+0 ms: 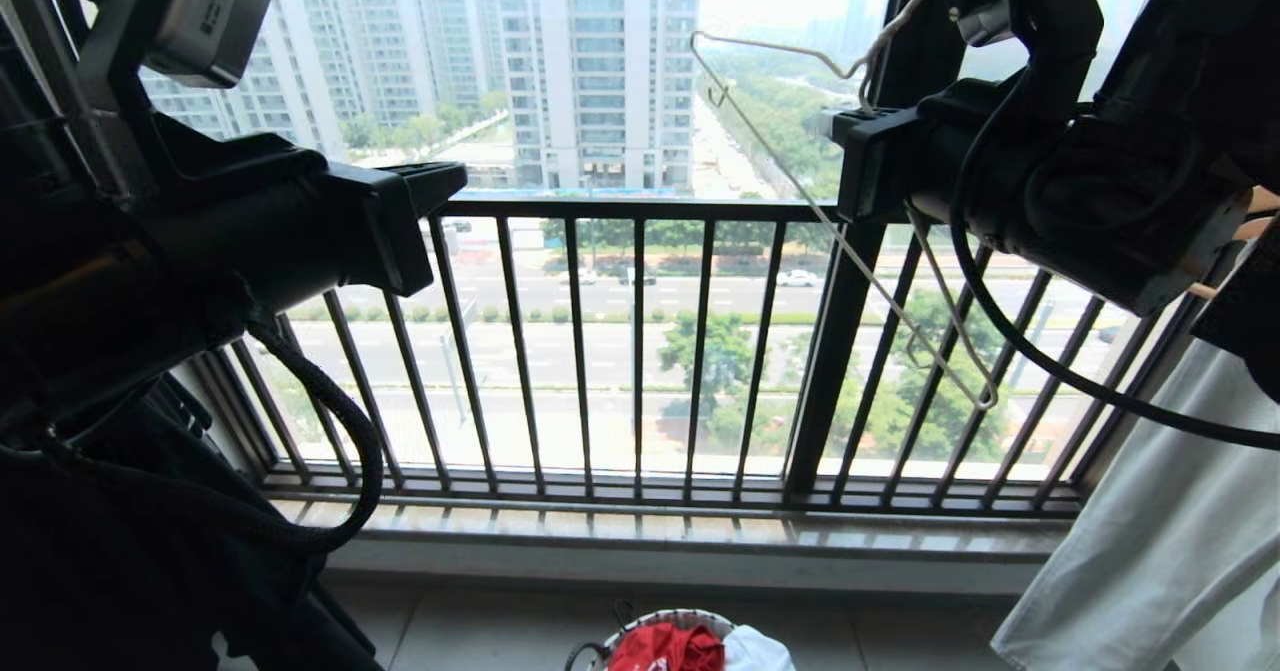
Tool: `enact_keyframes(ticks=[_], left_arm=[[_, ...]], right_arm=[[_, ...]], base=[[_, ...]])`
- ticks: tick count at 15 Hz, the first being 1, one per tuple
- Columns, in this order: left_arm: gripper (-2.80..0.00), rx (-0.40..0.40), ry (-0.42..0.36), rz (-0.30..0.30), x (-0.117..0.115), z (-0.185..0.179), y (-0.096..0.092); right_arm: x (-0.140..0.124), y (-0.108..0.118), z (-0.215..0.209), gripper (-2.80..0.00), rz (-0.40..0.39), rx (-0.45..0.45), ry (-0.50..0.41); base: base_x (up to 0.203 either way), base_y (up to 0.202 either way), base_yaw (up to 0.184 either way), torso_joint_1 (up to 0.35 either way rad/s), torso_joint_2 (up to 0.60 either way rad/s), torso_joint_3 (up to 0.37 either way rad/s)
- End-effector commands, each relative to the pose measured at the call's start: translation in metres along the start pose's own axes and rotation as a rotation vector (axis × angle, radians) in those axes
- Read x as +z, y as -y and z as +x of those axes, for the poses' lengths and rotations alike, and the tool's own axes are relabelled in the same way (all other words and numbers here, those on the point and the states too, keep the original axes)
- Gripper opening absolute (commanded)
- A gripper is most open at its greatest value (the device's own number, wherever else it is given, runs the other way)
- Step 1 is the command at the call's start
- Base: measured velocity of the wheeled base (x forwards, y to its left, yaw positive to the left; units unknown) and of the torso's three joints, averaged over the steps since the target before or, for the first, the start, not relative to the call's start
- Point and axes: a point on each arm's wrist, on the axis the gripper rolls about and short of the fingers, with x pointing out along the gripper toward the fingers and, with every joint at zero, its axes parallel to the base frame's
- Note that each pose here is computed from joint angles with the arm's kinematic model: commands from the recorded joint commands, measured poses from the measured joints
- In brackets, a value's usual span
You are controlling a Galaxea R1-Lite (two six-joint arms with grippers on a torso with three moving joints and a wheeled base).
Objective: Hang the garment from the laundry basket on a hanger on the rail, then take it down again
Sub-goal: Hang the clothes rack on the clothesline
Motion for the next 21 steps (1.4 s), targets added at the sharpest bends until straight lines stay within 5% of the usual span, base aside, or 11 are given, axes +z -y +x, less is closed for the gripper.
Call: enact_keyframes(ticks=[1,17,18,19,21], left_arm=[[-2.80,0.001,0.011,0.000,0.003,-0.002,0.000],[-2.80,0.022,0.031,0.003,0.008,-0.007,-0.005],[-2.80,0.021,0.033,0.003,0.008,-0.008,-0.005],[-2.80,0.021,0.033,0.003,0.008,-0.008,-0.005],[-2.80,0.020,0.029,0.003,0.007,-0.007,-0.005]], right_arm=[[-0.003,0.000,0.005,-2.80,-0.004,-0.008,-0.008],[0.005,0.003,0.017,-2.80,-0.083,0.018,-0.146],[0.006,0.003,0.016,-1.72,-0.085,0.019,-0.143],[0.011,0.004,0.012,0.00,-0.081,0.020,-0.131],[0.014,0.003,0.005,0.00,-0.081,0.018,-0.136]], base=[[0.000,0.000,0.000,0.000,0.00,0.000],[0.000,0.000,0.000,0.000,0.00,0.000],[0.000,0.000,0.000,0.000,0.00,0.000],[0.000,0.000,0.000,0.000,0.00,0.000],[0.000,0.000,0.000,0.000,0.00,0.000]])
